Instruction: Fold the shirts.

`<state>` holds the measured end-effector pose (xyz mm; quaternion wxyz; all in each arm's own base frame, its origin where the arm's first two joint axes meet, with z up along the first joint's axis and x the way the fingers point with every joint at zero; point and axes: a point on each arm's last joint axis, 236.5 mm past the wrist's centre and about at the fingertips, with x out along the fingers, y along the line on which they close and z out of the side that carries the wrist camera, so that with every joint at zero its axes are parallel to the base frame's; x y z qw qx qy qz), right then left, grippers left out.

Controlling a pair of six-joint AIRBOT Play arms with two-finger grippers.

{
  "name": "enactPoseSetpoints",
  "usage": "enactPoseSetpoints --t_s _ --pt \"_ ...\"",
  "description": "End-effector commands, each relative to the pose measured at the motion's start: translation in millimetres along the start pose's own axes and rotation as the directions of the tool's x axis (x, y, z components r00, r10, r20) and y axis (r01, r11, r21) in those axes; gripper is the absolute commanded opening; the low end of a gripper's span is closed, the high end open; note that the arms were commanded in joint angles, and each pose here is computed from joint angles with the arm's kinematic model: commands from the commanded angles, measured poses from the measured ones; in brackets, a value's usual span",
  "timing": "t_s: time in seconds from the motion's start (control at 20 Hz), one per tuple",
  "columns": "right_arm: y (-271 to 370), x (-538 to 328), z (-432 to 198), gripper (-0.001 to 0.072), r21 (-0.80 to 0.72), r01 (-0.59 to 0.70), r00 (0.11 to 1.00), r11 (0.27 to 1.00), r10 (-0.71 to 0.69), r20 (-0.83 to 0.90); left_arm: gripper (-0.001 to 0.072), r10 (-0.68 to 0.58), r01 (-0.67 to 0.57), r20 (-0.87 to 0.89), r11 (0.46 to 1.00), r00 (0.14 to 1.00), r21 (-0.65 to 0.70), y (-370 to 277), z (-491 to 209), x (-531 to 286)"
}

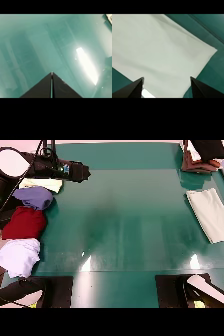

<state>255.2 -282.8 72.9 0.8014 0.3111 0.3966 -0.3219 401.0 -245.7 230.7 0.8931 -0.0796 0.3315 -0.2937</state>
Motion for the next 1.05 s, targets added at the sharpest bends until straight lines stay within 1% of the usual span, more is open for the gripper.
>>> enactPoseSetpoints --t_s 0.0,0.1,0.2,0.25,0.3,0.4,0.45,0.5,0.55,0.65,0.75,0.85,1.0 --pt "44 -33 16 0.0654 -0.043 -0.099 0.995 0.994 0.1 0.025 0.0025 -0.001 0.001 0.001 1.0 1.0 -0.001 0 0 0" --pt "110 -47 5 0.0653 -0.108 -0.248 0.967 0.963 0.253 0.031 0.0026 0.001 -0.001 0.012 1.0 1.0 0.0 0 3 0" --pt "169 -60 -26 0.0645 -0.225 -0.35 0.934 0.909 0.356 -0.016 0.0026 0.009 -0.009 0.01 1.0 1.0 0.006 2 2 0" --pt "194 -67 -44 0.0601 -0.291 -0.385 0.92 0.876 0.388 -0.049 0.0025 0.008 -0.008 0.014 1.0 1.0 0.005 2 3 0" --pt "219 -75 -63 0.0573 -0.356 -0.425 0.902 0.832 0.424 -0.085 0.0025 0.007 -0.007 0.026 1.0 1.0 0.004 2 6 0" --pt "262 -93 -98 0.057 -0.448 -0.502 0.858 0.74 0.49 -0.152 0.0025 0.002 -0.002 0.049 1.0 0.999 0.0 1 12 0" --pt "280 -101 -115 0.0476 -0.483 -0.534 0.837 0.694 0.517 -0.182 0.0026 0.002 -0.002 0.057 1.0 0.998 0.0 0 14 0" --pt "296 -109 -131 0.0239 -0.513 -0.564 0.814 0.647 0.54 -0.213 0.0026 0.001 -0.001 0.059 1.0 0.998 0.0 0 14 0" --pt "308 -116 -146 0.0028 -0.535 -0.587 0.795 0.607 0.556 -0.242 0.0025 0.002 -0.002 0.063 1.0 0.998 0.0 0 15 -1" --pt "327 -126 -170 0.0016 -0.577 -0.621 0.763 0.531 0.579 -0.288 0.0026 0.001 -0.001 0.073 1.0 0.997 0.0 0 17 -1" --pt "337 -129 -187 0.0016 -0.588 -0.641 0.746 0.493 0.581 -0.327 0.0026 0.002 -0.002 0.087 1.0 0.996 0.0 1 21 -1" --pt "340 -127 -197 0.0016 -0.59 -0.651 0.741 0.479 0.571 -0.354 0.0026 0.002 -0.002 0.087 1.0 0.996 0.0 1 21 -1" --pt "340 -119 -202 0.0016 -0.583 -0.653 0.744 0.483 0.552 -0.376 0.0025 0.002 -0.002 0.086 1.0 0.996 0.0 0 20 -1"
